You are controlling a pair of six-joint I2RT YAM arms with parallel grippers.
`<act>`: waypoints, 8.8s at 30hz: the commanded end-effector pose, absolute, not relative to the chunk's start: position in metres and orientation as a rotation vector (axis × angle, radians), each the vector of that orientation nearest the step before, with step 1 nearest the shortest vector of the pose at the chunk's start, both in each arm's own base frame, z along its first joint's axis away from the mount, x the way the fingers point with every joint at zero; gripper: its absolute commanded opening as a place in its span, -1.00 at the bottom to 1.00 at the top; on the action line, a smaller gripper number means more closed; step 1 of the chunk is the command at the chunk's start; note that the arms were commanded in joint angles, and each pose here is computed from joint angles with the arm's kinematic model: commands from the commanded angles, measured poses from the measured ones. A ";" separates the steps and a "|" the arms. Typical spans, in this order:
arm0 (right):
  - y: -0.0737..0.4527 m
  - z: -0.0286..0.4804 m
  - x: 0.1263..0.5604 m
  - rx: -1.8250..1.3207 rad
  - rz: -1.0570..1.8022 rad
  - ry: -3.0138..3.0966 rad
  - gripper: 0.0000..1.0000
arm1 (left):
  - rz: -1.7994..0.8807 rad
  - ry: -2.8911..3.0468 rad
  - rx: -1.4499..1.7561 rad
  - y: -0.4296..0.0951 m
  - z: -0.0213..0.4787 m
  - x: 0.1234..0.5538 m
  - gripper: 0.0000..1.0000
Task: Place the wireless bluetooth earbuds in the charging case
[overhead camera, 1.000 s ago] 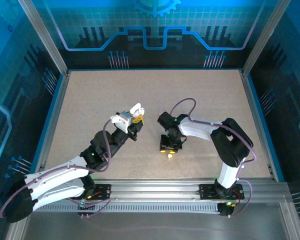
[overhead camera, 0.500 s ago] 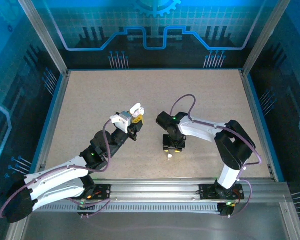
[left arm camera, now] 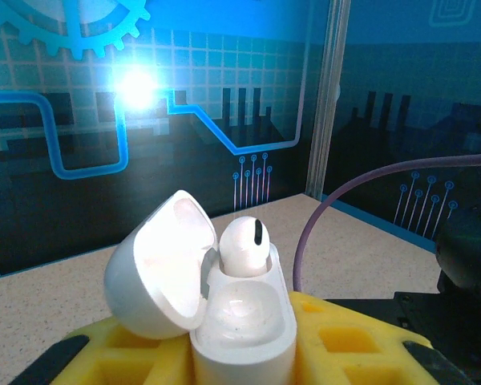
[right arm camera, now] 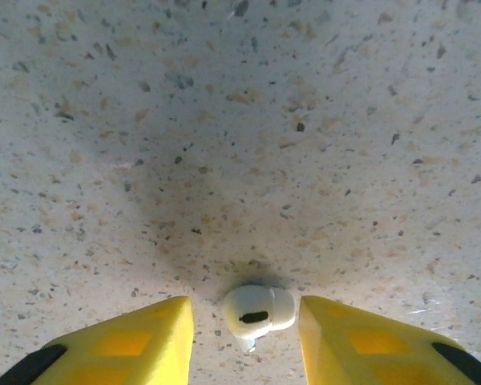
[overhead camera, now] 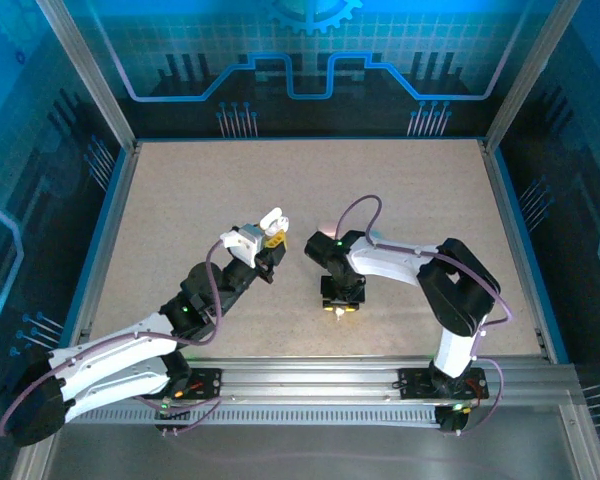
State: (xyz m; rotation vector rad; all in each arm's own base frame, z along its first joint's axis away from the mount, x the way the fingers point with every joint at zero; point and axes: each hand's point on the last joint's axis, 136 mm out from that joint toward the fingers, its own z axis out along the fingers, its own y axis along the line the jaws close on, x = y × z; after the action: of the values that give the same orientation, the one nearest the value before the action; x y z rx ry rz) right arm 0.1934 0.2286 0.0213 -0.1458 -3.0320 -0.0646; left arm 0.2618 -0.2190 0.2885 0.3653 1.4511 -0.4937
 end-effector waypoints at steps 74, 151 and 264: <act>0.263 0.338 0.273 0.349 -1.629 -3.666 -0.41 | -0.775 1.294 0.405 -0.320 0.322 0.274 -0.44; 0.248 0.300 0.262 0.739 -1.106 -3.216 -0.04 | -0.640 1.219 0.718 -0.317 0.307 0.242 -0.40; 0.032 0.094 0.397 0.373 -0.098 -4.289 1.00 | -0.005 1.805 -0.174 0.015 0.101 0.384 0.98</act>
State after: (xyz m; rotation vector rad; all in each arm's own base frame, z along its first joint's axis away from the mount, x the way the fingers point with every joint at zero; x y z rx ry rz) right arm 0.3874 0.0338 0.0805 0.4039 -4.2309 -0.1414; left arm 0.3708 0.0061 0.0784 -0.1086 1.8813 0.0147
